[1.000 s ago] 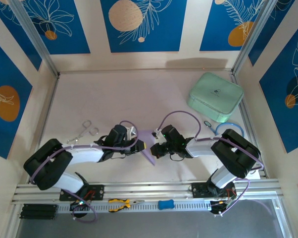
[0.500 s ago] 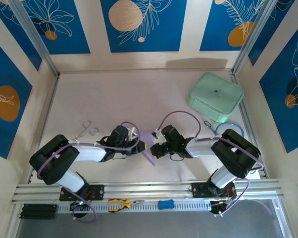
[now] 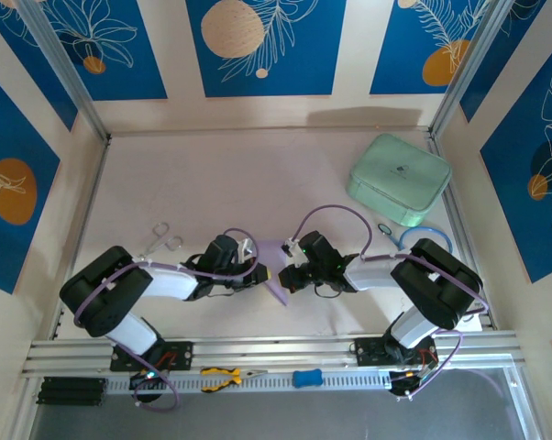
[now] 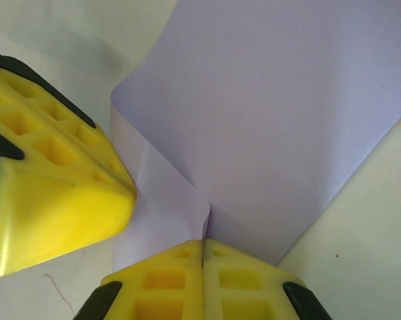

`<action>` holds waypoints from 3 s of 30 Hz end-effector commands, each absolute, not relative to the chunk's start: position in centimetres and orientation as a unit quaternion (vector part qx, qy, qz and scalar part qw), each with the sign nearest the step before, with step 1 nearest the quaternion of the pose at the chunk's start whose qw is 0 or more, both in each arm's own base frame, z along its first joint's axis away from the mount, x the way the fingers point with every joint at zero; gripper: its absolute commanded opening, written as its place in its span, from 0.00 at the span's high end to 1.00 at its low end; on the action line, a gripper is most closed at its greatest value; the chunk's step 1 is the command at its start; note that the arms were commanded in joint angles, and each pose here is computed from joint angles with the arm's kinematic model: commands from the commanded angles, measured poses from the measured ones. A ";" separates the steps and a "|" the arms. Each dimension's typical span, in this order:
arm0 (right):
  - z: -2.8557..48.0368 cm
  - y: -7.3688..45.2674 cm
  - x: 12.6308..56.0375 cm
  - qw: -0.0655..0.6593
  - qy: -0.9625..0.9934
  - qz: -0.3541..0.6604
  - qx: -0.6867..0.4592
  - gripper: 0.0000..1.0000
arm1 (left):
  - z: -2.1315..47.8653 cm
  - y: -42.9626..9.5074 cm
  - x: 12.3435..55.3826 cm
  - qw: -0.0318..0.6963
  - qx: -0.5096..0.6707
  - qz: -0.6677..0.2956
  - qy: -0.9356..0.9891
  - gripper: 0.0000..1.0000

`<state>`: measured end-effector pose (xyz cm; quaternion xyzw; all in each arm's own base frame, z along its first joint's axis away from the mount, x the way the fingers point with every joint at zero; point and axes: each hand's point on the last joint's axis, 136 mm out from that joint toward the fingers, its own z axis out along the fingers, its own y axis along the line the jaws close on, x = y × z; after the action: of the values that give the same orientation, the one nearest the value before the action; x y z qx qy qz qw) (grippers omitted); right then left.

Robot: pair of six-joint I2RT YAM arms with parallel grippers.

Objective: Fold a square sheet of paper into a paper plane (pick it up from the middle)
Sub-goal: Third fold the triangle at the center of the table.

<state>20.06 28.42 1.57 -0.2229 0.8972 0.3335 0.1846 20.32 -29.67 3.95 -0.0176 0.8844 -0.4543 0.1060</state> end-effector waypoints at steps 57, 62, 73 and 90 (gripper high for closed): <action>7.2 30.3 14.0 0.072 0.905 0.387 -0.163 0.92 | 0.2 -27.9 19.3 0.089 -0.029 -0.391 0.916 0.99; 6.1 31.5 14.4 0.060 0.914 0.364 -0.169 0.94 | 0.2 -27.9 19.3 0.089 -0.029 -0.390 0.916 1.00; 3.1 31.9 14.9 0.035 0.935 0.314 -0.160 0.95 | 0.3 -28.1 19.3 0.087 -0.027 -0.393 0.915 1.00; 1.1 29.0 13.6 0.016 0.938 0.324 -0.121 0.95 | -0.1 -28.0 19.3 0.084 -0.029 -0.390 0.917 1.00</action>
<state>14.44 29.84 1.44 -0.1343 0.9371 0.3203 0.0340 20.23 -29.02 1.97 -0.0288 0.8983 -0.4263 0.1024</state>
